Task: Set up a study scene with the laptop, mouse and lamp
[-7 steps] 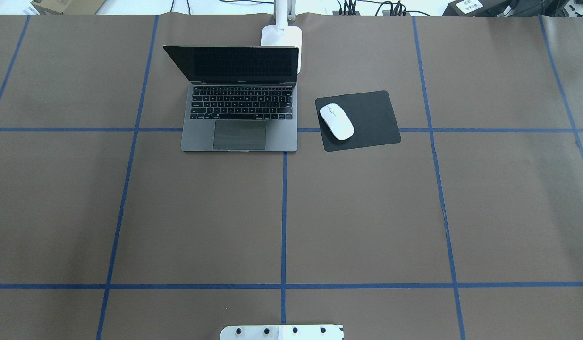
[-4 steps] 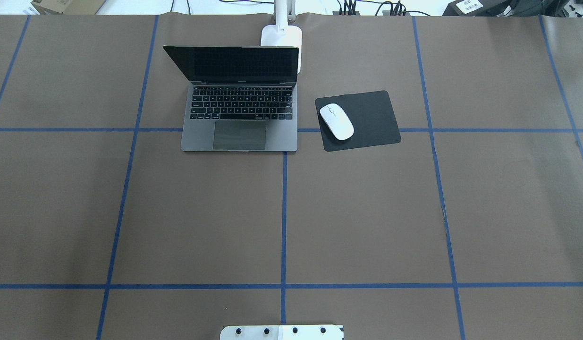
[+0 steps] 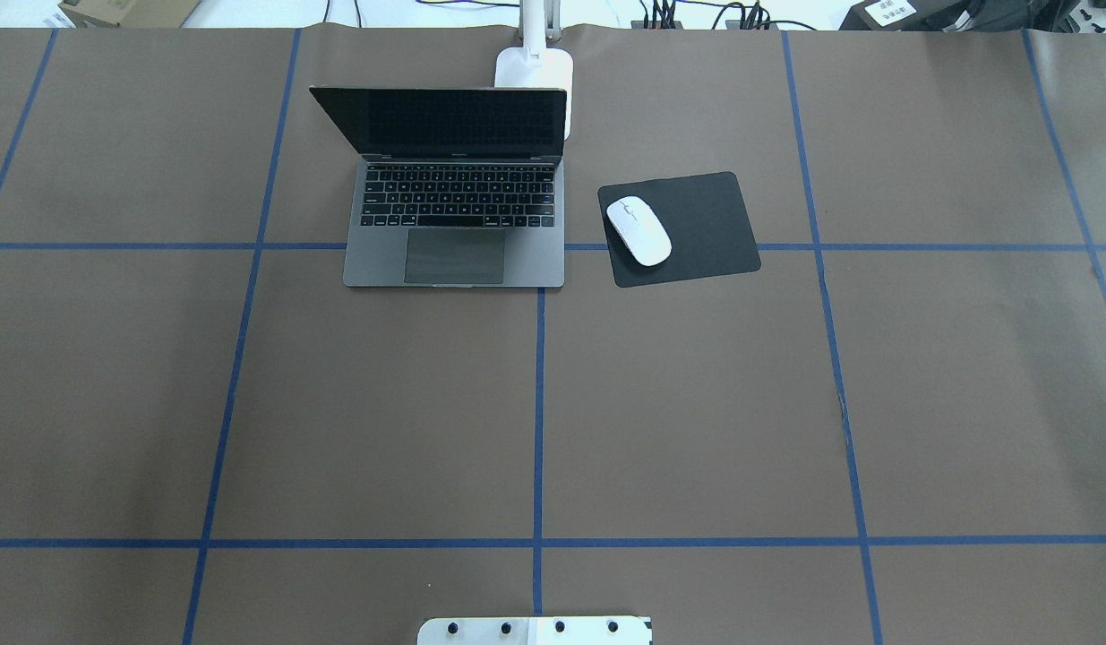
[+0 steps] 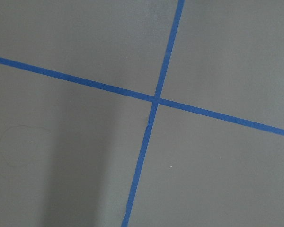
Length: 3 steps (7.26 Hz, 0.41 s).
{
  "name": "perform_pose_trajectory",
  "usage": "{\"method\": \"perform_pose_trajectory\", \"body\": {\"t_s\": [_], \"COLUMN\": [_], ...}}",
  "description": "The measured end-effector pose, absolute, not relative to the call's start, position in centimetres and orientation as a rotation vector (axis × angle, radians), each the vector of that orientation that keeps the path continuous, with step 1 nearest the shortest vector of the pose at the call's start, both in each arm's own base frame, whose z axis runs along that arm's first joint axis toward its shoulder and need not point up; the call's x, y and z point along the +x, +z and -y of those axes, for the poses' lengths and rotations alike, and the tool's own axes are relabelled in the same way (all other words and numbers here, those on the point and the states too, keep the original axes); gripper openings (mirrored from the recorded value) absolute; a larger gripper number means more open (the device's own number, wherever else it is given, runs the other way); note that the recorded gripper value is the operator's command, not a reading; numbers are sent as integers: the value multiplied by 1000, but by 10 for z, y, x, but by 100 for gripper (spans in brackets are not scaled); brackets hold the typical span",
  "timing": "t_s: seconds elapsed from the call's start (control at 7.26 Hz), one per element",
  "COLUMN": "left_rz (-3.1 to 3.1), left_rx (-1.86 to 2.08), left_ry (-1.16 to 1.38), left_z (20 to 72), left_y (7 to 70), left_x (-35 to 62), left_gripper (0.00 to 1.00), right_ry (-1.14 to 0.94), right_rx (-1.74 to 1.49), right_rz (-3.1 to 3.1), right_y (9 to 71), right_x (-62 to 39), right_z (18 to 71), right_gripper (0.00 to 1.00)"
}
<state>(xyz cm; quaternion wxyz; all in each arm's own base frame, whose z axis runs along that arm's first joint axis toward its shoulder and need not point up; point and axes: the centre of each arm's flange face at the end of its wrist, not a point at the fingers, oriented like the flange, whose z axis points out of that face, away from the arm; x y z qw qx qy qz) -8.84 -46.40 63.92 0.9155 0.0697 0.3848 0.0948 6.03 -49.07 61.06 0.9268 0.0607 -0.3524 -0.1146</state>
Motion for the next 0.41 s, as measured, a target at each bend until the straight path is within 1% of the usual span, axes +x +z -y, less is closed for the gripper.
{"method": "perform_pose_trajectory", "body": {"t_s": [0.41], "left_rz": [-792], "left_rx": [145], "left_ry": [195], "left_z": [464], "left_y": [639], "left_x": [-89], "left_gripper": [100], "right_ry": [-264], "right_rx": [129], "right_rz": [720], "right_y": [601], "right_x": [45], "right_z": [502], "right_gripper": [100]}}
